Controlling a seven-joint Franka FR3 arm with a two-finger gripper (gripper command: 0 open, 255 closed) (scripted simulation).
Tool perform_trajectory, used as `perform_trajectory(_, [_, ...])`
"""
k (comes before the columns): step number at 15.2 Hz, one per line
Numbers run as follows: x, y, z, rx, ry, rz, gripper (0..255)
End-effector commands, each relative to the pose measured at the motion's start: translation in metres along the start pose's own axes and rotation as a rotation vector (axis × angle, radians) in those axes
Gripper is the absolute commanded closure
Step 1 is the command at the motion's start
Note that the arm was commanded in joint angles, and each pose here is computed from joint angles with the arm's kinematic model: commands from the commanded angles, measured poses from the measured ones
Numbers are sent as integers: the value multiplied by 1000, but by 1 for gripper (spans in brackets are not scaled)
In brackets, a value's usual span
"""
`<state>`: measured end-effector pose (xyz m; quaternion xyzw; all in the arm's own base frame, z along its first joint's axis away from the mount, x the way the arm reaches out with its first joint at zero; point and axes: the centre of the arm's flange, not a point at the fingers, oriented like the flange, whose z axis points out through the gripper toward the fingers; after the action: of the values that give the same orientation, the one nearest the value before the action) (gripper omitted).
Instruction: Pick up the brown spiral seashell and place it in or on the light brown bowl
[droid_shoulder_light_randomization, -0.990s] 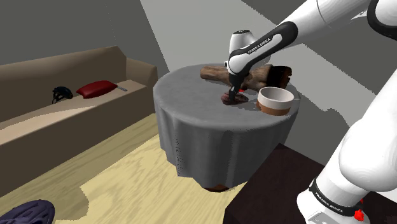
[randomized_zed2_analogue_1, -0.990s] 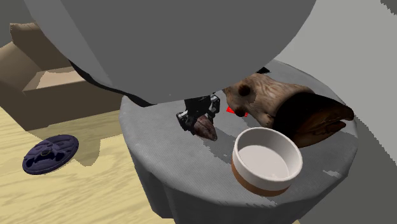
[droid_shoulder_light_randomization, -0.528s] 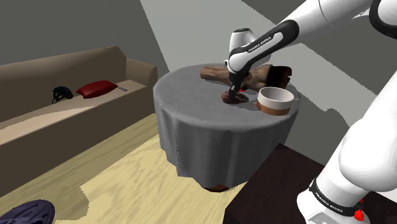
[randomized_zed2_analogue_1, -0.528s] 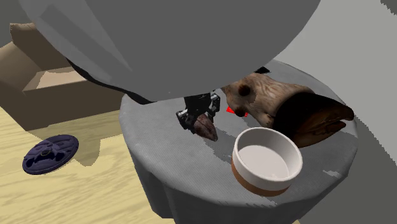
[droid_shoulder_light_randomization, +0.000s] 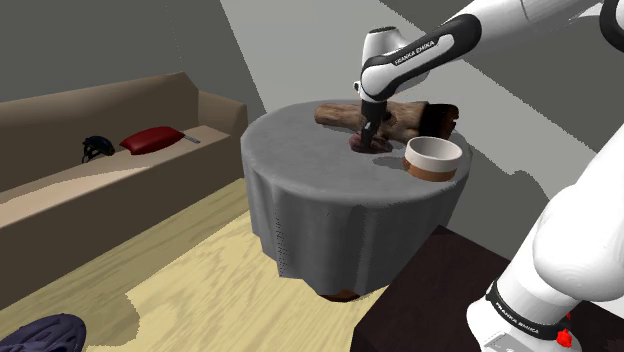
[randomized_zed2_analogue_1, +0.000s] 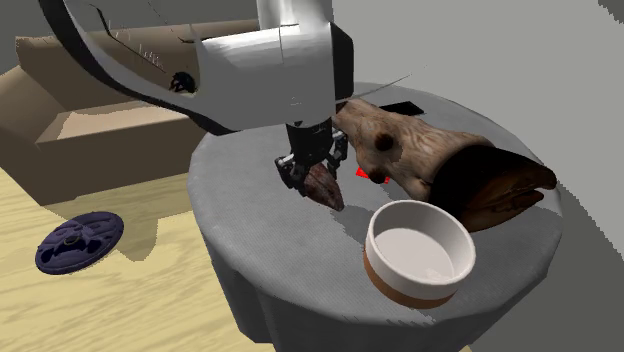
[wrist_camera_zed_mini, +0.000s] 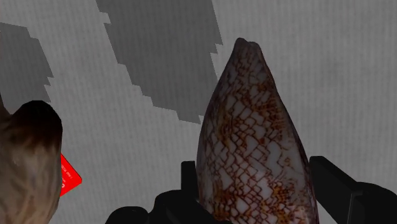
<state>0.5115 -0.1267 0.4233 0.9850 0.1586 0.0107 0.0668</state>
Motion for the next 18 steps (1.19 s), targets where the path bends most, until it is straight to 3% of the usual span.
perform_trajectory(1, [0,1,-11,0,0,0,255])
perform_trajectory(18, [0,13,-100,0,0,0,255])
